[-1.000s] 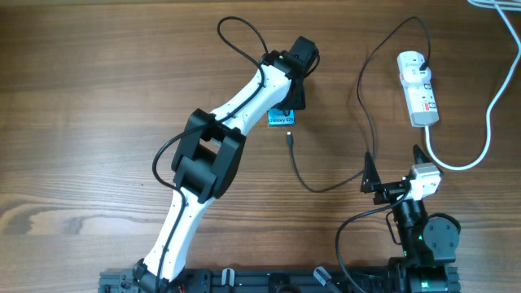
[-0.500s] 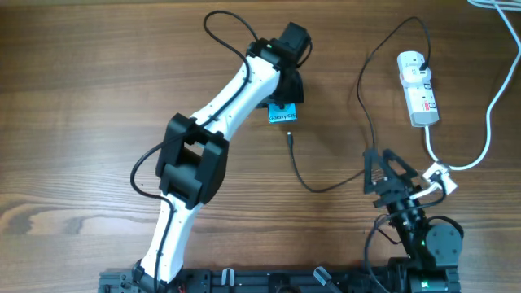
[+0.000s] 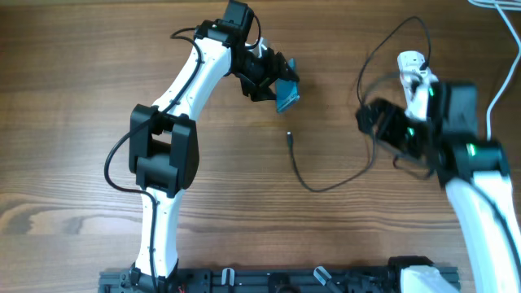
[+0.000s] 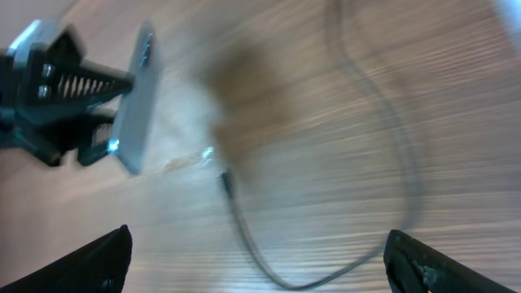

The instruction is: Plug charger to phone and switch on socket

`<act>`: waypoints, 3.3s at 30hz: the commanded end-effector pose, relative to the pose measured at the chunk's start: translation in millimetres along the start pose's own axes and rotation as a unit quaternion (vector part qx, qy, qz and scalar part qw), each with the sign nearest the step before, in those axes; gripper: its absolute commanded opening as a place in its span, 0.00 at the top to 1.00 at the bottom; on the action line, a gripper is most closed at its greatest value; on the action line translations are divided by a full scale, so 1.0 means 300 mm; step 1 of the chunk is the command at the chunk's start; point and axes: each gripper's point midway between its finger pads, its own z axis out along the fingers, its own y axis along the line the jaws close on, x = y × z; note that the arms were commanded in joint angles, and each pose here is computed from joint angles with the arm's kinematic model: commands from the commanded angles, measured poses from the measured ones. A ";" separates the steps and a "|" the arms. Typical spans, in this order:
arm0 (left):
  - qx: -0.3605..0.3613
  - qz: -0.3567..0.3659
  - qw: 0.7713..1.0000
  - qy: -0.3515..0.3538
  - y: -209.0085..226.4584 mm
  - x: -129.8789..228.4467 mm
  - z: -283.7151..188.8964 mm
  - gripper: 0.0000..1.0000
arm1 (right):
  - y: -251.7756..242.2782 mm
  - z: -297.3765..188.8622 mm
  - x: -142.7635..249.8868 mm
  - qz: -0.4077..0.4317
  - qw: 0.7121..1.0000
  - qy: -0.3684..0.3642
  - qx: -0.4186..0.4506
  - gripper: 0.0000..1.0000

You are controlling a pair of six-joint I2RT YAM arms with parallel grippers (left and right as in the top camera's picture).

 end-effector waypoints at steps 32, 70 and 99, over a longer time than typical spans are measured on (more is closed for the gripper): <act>0.138 -0.154 0.969 0.133 -0.218 0.153 -0.104 0.36 | 0.409 0.323 -0.024 -0.053 0.988 -0.092 0.112 0.47; 0.144 -0.131 0.973 0.122 -0.222 0.137 -0.107 0.12 | 0.424 0.344 -0.070 -0.014 0.986 -0.130 0.105 0.96; 0.136 -0.296 0.937 0.127 -0.208 0.083 -0.147 0.42 | 0.552 0.184 -0.088 0.542 0.829 -0.116 -0.071 0.96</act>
